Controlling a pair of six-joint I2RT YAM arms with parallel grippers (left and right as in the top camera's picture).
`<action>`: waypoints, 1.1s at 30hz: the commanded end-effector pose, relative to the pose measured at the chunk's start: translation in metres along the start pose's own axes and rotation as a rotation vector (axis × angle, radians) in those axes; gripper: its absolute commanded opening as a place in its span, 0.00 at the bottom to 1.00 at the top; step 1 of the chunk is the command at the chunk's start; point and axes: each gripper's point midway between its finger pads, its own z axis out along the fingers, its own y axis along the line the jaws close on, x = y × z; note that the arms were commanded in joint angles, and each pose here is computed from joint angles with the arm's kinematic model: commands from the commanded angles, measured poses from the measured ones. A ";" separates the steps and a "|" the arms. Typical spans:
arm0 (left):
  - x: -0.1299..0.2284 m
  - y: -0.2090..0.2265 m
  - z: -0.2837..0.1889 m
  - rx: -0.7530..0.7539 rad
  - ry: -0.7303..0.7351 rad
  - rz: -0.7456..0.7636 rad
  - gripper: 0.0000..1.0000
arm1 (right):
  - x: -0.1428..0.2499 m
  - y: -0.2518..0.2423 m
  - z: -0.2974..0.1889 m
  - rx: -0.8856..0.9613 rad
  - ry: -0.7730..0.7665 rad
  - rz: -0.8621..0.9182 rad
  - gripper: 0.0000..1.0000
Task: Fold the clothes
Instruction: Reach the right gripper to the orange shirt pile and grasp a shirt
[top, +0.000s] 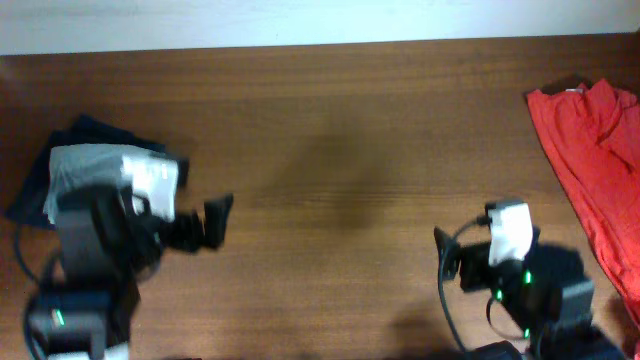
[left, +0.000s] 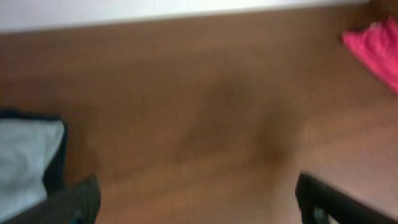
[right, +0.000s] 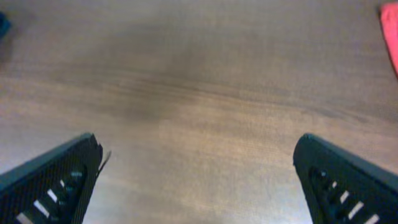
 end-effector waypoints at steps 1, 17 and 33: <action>-0.036 0.003 0.003 0.007 0.041 -0.029 1.00 | -0.032 0.011 0.005 -0.040 0.061 0.012 0.98; -0.026 -0.003 0.045 0.143 0.177 -0.111 1.00 | -0.029 -0.105 0.056 0.294 0.301 0.490 0.99; -0.027 -0.002 0.045 0.139 0.171 -0.108 0.99 | -0.046 -0.315 0.105 0.518 0.233 0.807 0.90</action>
